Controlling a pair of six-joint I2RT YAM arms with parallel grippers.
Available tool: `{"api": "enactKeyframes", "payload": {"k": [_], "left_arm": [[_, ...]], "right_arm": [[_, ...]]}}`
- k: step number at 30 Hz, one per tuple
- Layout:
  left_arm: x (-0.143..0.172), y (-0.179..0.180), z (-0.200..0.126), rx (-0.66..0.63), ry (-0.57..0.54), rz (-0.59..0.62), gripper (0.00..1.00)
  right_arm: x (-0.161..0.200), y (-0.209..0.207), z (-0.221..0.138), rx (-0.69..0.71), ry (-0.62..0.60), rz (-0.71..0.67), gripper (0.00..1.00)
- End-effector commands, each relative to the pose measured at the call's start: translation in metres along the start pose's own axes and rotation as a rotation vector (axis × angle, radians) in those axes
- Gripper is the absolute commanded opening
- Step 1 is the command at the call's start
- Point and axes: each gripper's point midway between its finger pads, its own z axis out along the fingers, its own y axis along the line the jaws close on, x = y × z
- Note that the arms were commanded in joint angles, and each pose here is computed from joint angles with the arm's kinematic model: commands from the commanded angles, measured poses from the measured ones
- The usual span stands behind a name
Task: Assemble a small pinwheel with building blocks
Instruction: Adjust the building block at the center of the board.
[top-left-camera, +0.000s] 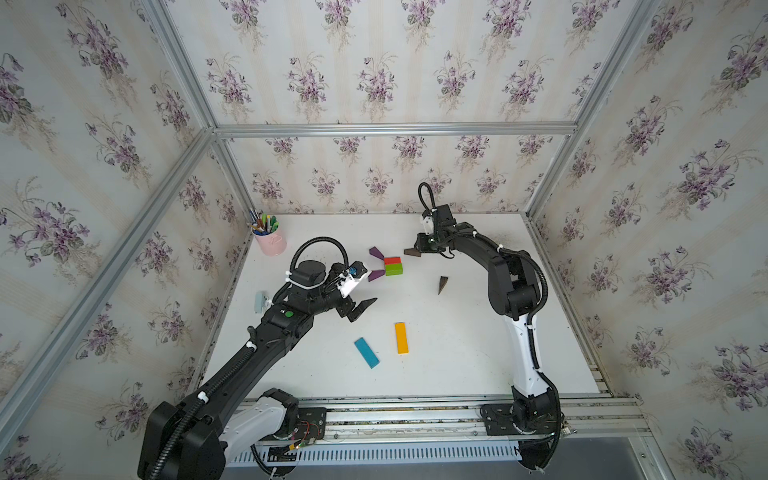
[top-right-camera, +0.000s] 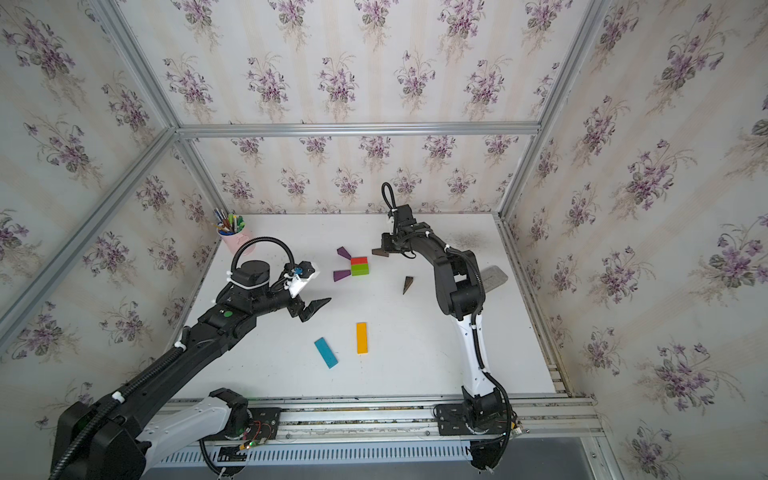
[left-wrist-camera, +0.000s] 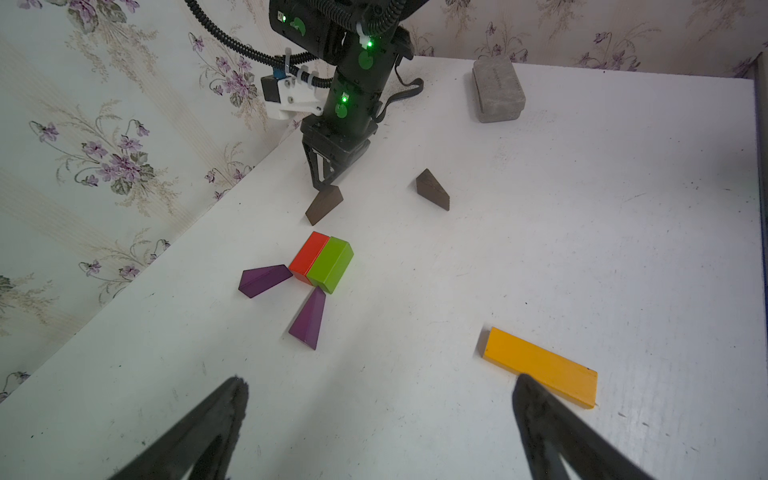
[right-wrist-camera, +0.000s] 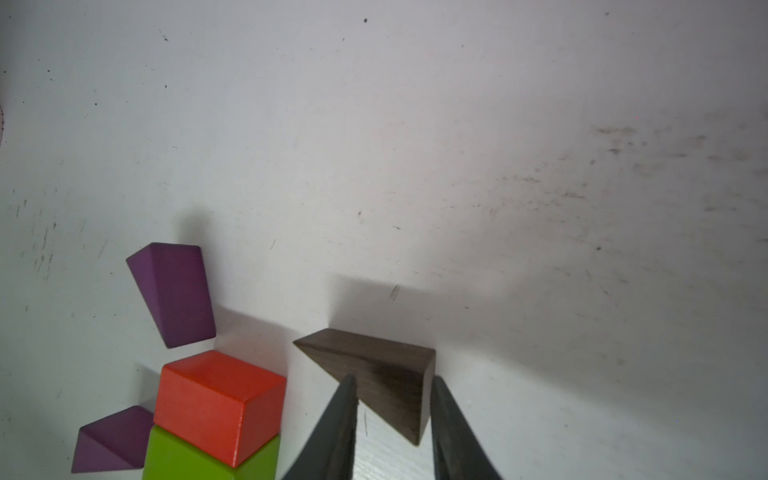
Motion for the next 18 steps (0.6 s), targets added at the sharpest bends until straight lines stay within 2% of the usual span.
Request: {"api": "enactKeyframes", "payload": {"k": [1, 18], "left_arm": [[-0.0090, 0.0011, -0.0013, -0.001, -0.032, 0.010, 1.00], [-0.0091, 0.0006, -0.0012, 0.001, -0.032, 0.015, 1.00]], "right_arm": [[-0.0025, 0.0015, 0.0049, -0.017, -0.003, 0.028, 0.31], [-0.0046, 0.0028, 0.0089, -0.024, -0.005, 0.021, 0.28]]}}
